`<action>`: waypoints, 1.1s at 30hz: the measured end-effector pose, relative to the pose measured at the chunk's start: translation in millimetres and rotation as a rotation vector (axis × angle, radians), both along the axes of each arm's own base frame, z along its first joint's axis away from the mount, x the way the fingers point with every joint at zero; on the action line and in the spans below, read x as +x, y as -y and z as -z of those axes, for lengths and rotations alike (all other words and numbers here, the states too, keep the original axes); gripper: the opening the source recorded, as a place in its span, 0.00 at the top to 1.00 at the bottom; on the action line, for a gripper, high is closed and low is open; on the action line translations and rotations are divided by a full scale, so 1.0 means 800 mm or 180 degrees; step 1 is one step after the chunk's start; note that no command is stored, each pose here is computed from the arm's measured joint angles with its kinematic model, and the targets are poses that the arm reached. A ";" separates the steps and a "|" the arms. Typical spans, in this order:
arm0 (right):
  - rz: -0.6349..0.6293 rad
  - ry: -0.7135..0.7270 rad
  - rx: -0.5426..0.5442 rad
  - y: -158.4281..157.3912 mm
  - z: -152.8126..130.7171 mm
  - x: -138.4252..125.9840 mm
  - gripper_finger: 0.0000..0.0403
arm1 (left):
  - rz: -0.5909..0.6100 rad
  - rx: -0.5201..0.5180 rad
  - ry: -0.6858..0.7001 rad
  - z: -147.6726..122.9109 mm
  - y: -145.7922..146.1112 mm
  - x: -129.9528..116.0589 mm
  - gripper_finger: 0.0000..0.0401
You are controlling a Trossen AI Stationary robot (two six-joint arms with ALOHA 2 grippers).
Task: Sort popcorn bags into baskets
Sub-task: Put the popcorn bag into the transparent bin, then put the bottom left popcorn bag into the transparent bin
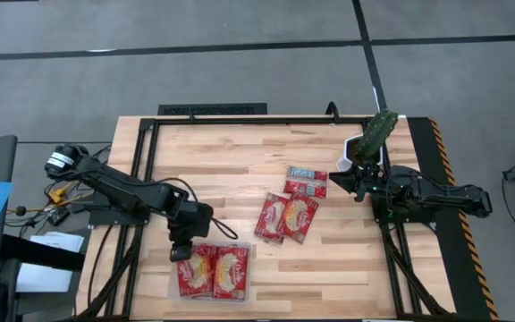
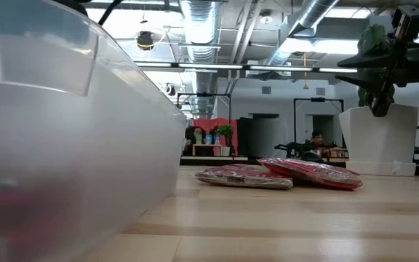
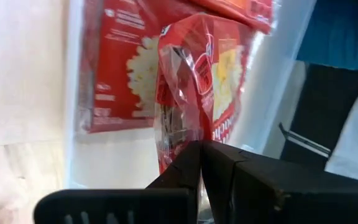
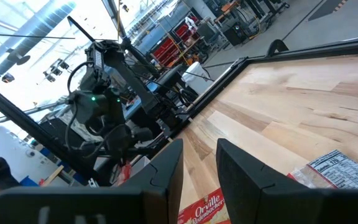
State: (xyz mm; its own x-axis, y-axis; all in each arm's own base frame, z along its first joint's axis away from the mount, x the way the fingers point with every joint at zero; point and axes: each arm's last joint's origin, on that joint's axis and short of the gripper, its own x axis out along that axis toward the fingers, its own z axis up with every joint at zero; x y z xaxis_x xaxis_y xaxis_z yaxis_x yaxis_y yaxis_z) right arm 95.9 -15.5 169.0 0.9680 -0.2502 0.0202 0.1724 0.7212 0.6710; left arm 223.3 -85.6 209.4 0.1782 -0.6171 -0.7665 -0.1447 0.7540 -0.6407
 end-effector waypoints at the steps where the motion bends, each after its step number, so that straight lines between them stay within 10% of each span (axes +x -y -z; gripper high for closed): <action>1: 0.0000 0.0000 0.0000 0.000 0.000 0.000 0.70 | -0.0025 0.0043 0.0008 0.001 -0.001 0.001 1.00; 16: 0.0000 0.0000 0.0000 0.000 0.000 0.000 0.70 | -0.0346 0.0254 0.0437 -0.007 -0.012 0.014 0.98; 33: 0.0000 -0.0005 -0.0015 0.000 0.000 0.000 0.70 | -0.0603 0.0160 0.0290 -0.008 -0.016 0.016 0.67</action>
